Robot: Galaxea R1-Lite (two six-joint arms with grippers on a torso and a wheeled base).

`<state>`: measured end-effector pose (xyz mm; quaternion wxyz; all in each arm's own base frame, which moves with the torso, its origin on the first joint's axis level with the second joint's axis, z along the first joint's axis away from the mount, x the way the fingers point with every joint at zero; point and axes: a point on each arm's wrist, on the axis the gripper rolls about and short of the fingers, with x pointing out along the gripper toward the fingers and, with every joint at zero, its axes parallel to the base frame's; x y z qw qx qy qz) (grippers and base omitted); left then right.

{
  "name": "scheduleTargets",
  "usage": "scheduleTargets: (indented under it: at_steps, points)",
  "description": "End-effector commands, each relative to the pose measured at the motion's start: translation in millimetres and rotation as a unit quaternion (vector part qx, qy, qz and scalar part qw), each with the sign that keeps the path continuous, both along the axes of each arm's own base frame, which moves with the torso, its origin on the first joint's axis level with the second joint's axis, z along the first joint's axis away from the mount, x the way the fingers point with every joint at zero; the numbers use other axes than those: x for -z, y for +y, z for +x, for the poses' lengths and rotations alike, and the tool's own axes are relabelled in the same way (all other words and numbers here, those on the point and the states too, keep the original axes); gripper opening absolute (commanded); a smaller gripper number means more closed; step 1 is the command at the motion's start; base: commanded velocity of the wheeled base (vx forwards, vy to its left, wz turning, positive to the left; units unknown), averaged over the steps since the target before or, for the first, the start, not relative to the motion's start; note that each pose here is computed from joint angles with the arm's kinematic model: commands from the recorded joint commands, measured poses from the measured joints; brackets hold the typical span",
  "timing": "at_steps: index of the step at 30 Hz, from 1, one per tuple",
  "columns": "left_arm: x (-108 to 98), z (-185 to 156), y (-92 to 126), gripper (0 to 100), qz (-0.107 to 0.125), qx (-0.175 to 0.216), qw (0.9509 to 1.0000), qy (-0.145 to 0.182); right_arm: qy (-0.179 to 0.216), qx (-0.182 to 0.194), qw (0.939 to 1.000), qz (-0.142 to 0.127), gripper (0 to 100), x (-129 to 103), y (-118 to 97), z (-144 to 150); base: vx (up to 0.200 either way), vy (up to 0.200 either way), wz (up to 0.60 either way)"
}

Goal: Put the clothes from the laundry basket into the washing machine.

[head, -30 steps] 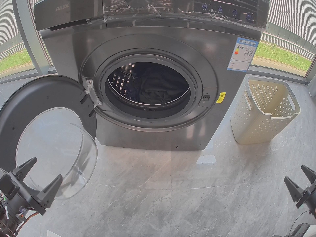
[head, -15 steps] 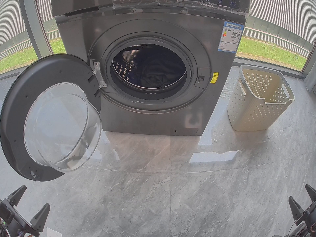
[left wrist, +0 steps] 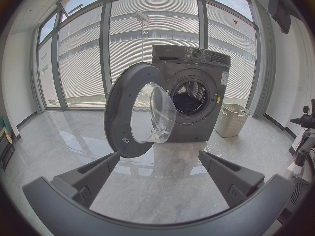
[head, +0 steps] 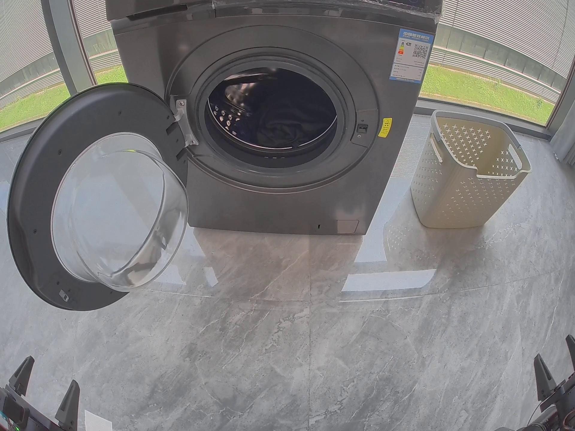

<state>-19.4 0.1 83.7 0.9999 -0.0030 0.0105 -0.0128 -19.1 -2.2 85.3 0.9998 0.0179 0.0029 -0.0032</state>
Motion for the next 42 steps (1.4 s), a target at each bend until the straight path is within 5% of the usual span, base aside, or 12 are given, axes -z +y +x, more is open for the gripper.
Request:
scheduleTargets:
  at_steps: [1, 33, 42]
  points:
    - [8.2, -3.4, -0.4, 100, -0.001, -0.008, 0.9999, -0.01, -0.004, 0.001, 1.0, -0.008, 100, 9.5, 1.5, -3.7, 0.0, 0.0, 0.0]
    - [8.2, -3.4, -0.3, 100, -0.004, -0.007, 0.9999, -0.01, -0.002, -0.016, 0.9998, -0.016, 100, 10.2, 2.3, -3.7, 0.0, 0.188, 0.0]
    - [8.4, -3.4, -0.4, 100, 0.002, -0.006, 0.9999, -0.01, -0.002, -0.016, 0.9997, -0.016, 100, 10.2, 2.3, -3.7, 0.0, 0.0, 0.0]
